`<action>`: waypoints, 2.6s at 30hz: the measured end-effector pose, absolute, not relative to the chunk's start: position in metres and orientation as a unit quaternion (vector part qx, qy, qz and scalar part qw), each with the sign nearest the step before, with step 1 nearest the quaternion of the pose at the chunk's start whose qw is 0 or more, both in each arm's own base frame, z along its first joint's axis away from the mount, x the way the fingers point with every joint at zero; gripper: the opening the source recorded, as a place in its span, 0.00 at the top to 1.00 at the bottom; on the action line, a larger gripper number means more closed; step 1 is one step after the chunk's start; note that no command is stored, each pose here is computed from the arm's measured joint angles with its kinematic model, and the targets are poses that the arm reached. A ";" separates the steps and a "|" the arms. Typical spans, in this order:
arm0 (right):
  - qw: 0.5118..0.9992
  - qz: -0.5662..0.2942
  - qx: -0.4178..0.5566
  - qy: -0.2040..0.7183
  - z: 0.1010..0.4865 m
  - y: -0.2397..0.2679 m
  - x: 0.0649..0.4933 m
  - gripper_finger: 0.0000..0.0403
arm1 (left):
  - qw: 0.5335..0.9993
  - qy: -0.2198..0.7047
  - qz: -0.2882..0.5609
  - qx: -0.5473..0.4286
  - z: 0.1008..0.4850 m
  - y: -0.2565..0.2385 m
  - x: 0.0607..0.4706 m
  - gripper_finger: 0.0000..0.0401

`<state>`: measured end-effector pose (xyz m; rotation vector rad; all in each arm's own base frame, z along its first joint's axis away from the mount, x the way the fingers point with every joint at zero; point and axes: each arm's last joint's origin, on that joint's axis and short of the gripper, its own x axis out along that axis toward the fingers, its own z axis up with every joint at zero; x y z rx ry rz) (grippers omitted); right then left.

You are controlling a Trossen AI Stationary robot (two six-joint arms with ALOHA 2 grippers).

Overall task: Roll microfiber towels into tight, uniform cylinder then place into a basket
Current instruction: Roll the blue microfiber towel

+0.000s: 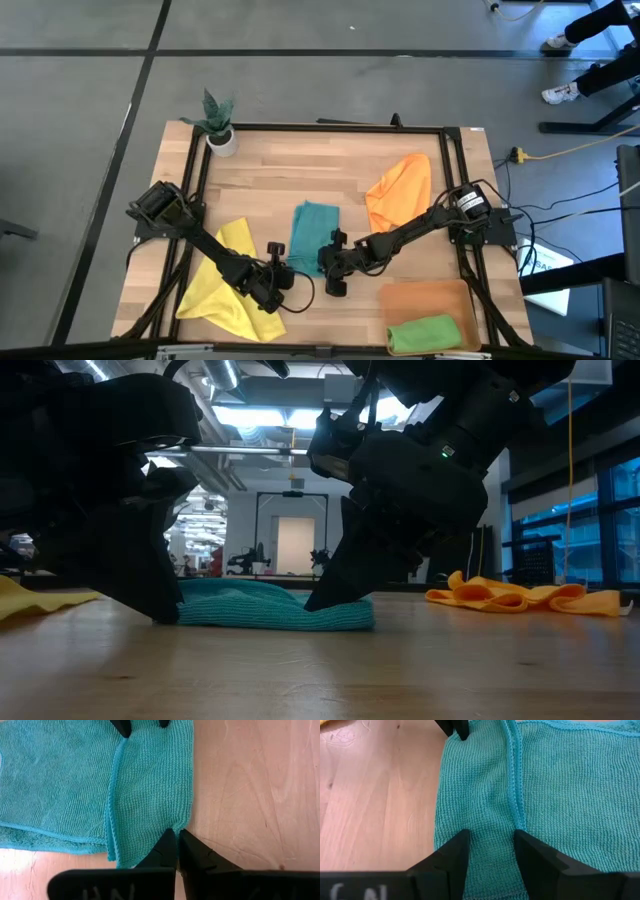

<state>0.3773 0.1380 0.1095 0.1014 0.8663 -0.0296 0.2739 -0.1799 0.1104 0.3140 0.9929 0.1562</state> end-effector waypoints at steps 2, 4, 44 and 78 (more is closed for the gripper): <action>0.906 -0.014 0.049 0.419 0.110 0.138 0.377 0.60 | 0.865 0.474 0.075 0.150 0.110 -0.180 0.274 1.00; 0.906 -0.014 0.049 0.419 0.110 0.138 0.377 0.60 | 0.865 0.474 0.075 0.150 0.110 -0.180 0.274 1.00; 0.880 -0.024 -0.063 0.469 0.170 0.176 0.387 0.60 | 0.866 0.474 0.080 0.138 0.110 -0.180 0.274 1.00; 0.879 0.032 -0.237 0.413 0.116 0.192 0.363 0.60 | 0.868 0.474 0.088 0.118 0.110 -0.180 0.274 1.00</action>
